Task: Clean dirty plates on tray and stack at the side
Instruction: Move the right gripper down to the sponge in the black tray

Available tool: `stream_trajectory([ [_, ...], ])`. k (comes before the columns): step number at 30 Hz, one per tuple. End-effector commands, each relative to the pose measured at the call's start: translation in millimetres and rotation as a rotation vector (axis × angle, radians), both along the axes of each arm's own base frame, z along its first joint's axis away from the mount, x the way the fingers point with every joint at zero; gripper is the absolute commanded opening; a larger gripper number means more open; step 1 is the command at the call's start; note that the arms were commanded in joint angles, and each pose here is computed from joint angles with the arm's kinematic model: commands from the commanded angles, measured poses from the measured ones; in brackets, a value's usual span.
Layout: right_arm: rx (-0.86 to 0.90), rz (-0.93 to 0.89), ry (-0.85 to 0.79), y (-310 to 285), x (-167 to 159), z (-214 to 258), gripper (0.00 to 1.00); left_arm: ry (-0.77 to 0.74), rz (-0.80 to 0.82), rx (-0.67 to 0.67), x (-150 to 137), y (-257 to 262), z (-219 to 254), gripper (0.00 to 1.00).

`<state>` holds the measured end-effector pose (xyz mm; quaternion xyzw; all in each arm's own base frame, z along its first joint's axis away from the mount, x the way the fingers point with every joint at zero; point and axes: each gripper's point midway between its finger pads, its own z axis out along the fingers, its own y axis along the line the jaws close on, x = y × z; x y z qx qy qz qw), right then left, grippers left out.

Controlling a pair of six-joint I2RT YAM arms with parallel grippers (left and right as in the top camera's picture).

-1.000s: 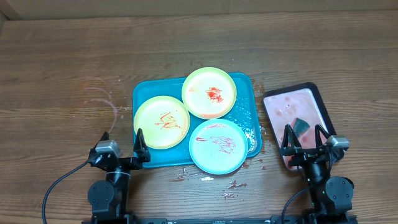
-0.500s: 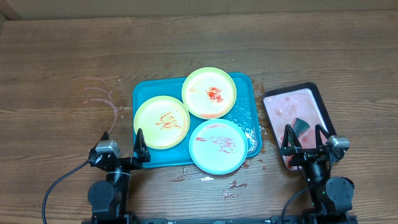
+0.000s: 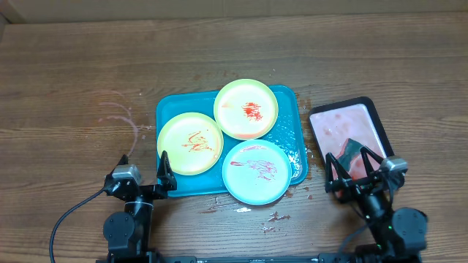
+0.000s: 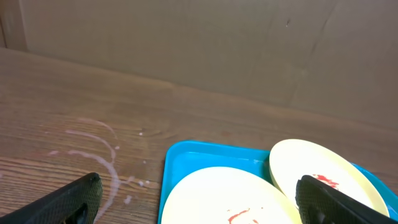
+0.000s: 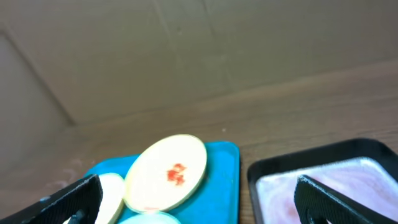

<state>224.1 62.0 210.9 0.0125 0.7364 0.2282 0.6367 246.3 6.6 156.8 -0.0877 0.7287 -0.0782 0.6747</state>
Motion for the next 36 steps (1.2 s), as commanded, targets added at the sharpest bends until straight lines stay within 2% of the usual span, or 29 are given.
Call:
stream_trajectory([
  [1,-0.046,0.031,-0.009,4,-5,38,1.00,-0.004,-0.005,0.021,0,-1,0,0.99],
  [8,-0.071,0.097,0.312,16,15,51,1.00,-0.004,-0.005,0.021,0,-1,0,1.00],
  [12,-0.055,0.178,0.576,30,25,45,1.00,-0.004,-0.005,0.021,0,-1,0,1.00],
  [19,-0.070,0.169,1.113,30,32,-9,1.00,-0.004,-0.005,0.021,0,-1,0,1.00],
  [24,-0.124,0.119,1.392,19,25,-61,1.00,-0.004,-0.005,0.021,0,-1,0,1.00],
  [27,-0.137,0.118,1.449,18,23,-72,1.00,-0.004,-0.005,0.020,0,-1,0,1.00],
  [33,-0.143,0.124,1.464,17,19,-72,1.00,-0.019,-0.005,0.021,0,-1,4,0.99],
  [36,-0.158,0.143,1.456,17,19,-72,1.00,-0.062,-0.108,-0.002,-1,-19,14,0.99],
])
